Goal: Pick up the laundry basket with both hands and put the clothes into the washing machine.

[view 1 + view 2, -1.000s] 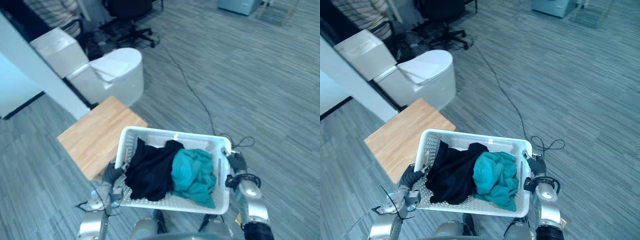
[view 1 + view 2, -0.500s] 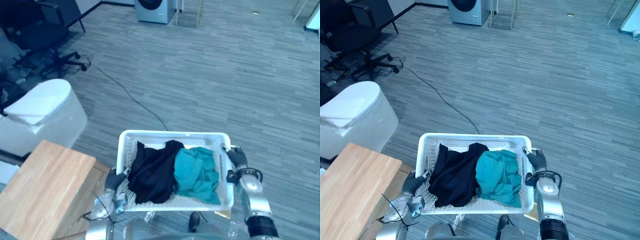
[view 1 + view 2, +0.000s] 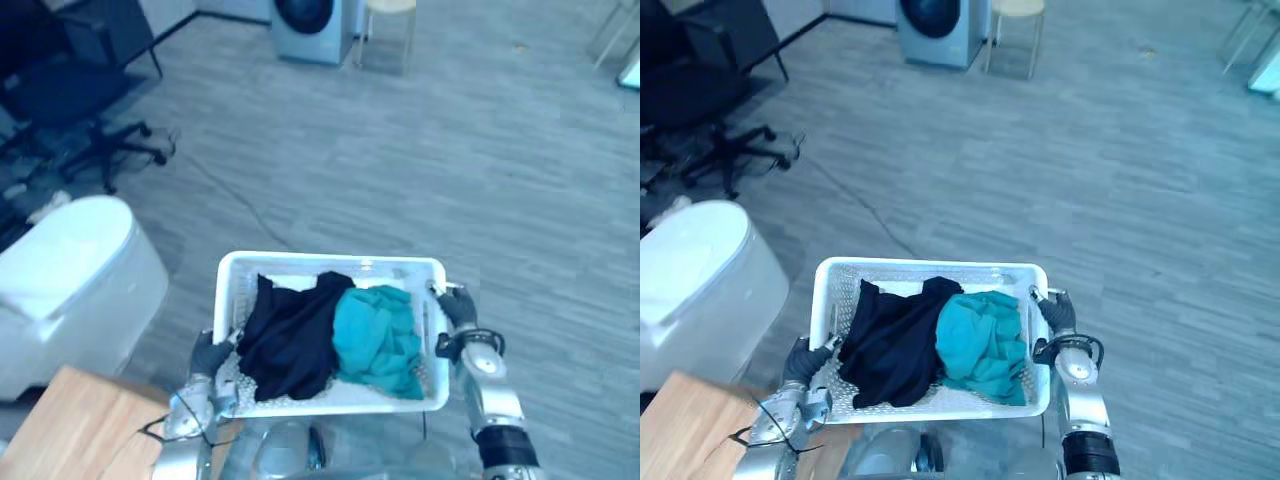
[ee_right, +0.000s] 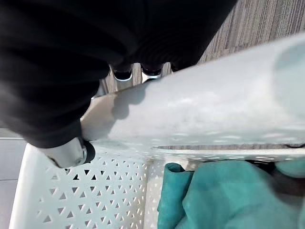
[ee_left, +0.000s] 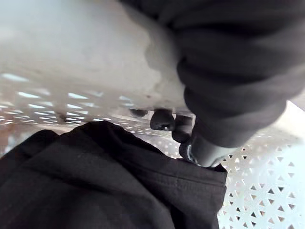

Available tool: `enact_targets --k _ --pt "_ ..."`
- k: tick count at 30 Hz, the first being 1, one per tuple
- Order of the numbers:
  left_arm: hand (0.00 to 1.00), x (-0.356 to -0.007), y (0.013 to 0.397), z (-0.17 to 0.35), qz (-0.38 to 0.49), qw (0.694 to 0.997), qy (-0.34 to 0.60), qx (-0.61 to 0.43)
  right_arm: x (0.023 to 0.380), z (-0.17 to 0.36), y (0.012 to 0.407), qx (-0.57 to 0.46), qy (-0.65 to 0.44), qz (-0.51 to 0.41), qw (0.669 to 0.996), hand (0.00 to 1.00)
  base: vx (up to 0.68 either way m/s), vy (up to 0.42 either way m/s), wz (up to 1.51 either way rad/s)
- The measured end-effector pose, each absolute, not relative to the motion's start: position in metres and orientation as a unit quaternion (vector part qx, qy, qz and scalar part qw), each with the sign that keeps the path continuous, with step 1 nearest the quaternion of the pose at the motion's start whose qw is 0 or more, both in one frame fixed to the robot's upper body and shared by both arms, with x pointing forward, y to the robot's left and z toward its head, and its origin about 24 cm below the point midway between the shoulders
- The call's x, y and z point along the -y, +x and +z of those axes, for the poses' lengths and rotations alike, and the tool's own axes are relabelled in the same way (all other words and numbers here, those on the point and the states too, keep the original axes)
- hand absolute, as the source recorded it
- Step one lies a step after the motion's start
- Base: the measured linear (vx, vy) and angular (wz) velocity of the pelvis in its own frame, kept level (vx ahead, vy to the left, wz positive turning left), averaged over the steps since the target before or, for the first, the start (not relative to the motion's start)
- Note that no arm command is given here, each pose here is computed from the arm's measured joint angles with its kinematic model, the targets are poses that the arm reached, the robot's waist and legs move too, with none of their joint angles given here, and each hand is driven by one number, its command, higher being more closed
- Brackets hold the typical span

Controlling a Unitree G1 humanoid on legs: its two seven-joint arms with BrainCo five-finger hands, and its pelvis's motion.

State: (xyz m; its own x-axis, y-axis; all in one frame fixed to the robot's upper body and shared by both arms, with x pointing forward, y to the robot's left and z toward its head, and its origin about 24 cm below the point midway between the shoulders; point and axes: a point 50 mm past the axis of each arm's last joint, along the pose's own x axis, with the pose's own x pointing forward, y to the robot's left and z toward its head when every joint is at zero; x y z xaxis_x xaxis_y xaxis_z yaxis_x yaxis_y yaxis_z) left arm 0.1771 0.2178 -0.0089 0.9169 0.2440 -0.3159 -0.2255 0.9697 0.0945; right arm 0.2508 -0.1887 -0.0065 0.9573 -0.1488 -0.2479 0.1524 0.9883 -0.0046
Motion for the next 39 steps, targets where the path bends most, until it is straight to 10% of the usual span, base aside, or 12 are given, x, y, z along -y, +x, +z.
enact_targets --k 39 --pt "1.00 -0.220 0.174 -0.009 0.133 0.978 0.027 -0.159 0.190 -0.007 0.253 -0.120 0.002 -0.074 0.990 1.00 0.50 0.102 -0.13"
